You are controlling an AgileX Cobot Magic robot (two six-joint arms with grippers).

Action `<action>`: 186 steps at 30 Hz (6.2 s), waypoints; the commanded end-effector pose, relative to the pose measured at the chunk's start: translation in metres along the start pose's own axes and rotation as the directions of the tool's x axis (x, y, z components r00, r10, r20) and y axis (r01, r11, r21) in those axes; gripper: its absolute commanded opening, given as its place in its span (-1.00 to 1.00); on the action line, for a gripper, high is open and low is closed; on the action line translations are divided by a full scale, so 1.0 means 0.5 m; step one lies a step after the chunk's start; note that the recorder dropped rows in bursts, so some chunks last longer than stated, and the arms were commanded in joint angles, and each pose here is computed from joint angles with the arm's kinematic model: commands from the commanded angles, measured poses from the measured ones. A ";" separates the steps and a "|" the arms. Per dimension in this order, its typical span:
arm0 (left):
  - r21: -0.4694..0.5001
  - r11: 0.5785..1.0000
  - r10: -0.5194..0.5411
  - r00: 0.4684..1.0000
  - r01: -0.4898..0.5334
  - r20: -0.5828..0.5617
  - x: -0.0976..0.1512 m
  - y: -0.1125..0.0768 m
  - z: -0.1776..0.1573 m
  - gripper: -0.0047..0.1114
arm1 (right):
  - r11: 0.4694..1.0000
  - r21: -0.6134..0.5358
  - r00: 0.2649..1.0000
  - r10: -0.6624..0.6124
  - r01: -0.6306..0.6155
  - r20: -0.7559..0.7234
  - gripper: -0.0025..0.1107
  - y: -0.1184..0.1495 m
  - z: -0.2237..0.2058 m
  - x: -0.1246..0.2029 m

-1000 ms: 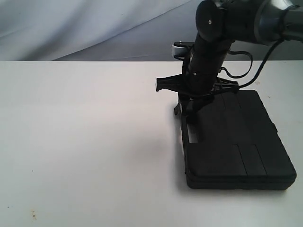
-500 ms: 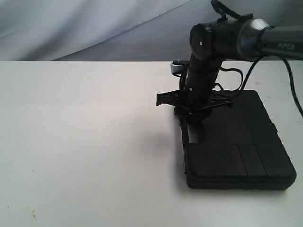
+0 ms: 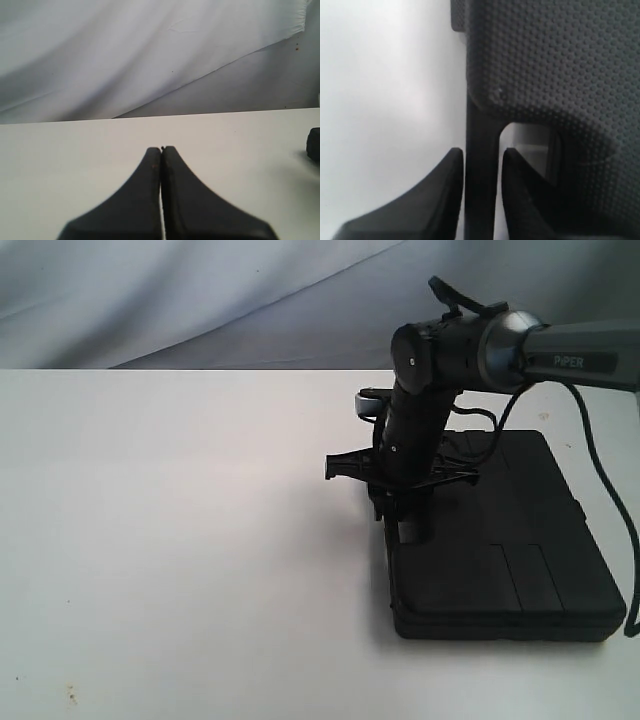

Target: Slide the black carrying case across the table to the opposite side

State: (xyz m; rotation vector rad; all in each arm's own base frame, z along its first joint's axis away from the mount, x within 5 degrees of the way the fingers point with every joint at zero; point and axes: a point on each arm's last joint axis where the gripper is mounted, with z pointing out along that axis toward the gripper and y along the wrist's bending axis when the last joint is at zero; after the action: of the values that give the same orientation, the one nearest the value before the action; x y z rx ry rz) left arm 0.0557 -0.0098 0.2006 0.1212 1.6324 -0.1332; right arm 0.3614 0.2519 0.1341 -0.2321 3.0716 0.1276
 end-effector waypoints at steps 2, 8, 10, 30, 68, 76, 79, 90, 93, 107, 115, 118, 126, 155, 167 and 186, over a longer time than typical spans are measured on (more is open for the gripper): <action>-0.002 1.000 -0.010 1.000 0.010 0.006 0.001 0.000 0.000 -0.92 | 1.000 -0.010 1.000 0.011 -0.011 0.015 -0.56 -0.001 0.009 -0.008; -0.002 1.000 -0.010 1.000 0.010 0.006 0.001 0.000 0.000 -0.92 | 1.000 -0.012 0.999 0.026 -0.025 0.019 -0.76 0.001 0.014 -0.009; -0.002 1.000 -0.010 1.000 0.010 0.006 0.001 0.000 0.000 -0.92 | 1.000 -0.013 0.999 0.028 -0.028 0.019 -0.90 0.004 0.014 -0.007; -0.002 1.000 -0.010 1.000 0.010 0.006 0.001 0.000 0.000 -0.92 | 0.987 -0.106 0.981 0.138 -0.124 0.136 -0.96 0.096 0.015 0.012; -0.002 1.000 -0.010 1.000 0.010 0.006 0.001 0.000 0.000 -0.92 | 0.926 -0.375 0.921 0.183 -0.044 0.344 -0.93 0.197 -0.005 0.008; -0.002 1.000 -0.010 1.000 0.010 0.006 0.001 0.000 0.000 -0.92 | 0.922 -0.384 0.919 0.191 -0.048 0.345 -0.17 0.199 -0.006 0.007; -0.002 1.000 -0.010 1.000 0.010 0.006 0.001 0.000 0.000 -0.92 | 0.924 -0.379 0.922 0.189 -0.050 0.338 -0.05 0.198 -0.005 0.008; -0.002 1.000 -0.010 1.000 0.010 0.006 0.001 0.000 0.000 -0.92 | 0.936 -0.351 0.924 0.164 -0.036 0.345 0.09 0.191 -0.003 0.007; -0.002 1.000 -0.010 1.000 0.010 0.006 0.001 0.000 0.000 -0.92 | 0.946 -0.325 0.922 0.136 -0.012 0.362 0.09 0.188 -0.003 0.005; -0.002 1.000 -0.010 1.000 0.010 0.006 0.001 0.000 0.000 -0.92 | 0.979 -0.204 0.932 0.066 0.008 0.358 -0.15 0.169 0.004 0.010; -0.002 1.000 -0.010 1.000 0.010 0.006 0.001 0.000 0.000 -0.92 | 0.999 -0.045 0.942 -0.006 0.022 0.334 -0.15 0.145 0.008 0.016; -0.002 1.000 -0.010 1.000 0.010 0.006 0.001 0.000 0.000 -0.92 | 0.999 -0.045 0.937 -0.008 0.025 0.348 -0.15 0.144 -0.017 0.017; -0.002 1.000 -0.010 1.000 0.010 0.006 0.001 0.000 0.000 -0.92 | 0.998 -0.041 0.917 -0.033 0.053 0.396 -0.15 0.125 -0.181 0.042; -0.002 1.000 -0.010 1.000 0.010 0.006 0.001 0.000 0.000 -0.92 | 0.978 -0.004 0.821 -0.173 0.209 0.543 -0.96 -0.071 -0.383 0.377; -0.002 1.000 -0.010 1.000 0.010 0.006 0.001 0.000 0.000 -0.92 | 0.980 -0.114 0.787 -0.059 0.163 0.614 -0.96 -0.156 -0.399 0.474; -0.002 1.000 -0.010 1.000 0.010 0.006 0.001 0.000 0.000 -0.92 | 0.962 -0.259 0.662 0.139 0.086 0.737 -0.96 -0.293 -0.353 0.585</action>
State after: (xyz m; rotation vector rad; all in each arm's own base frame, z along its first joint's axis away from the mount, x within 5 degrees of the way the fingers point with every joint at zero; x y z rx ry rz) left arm 0.0557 -0.0098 0.2006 0.1212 1.6324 -0.1332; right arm 0.0888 0.0544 0.2860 -0.0828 2.2295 0.5297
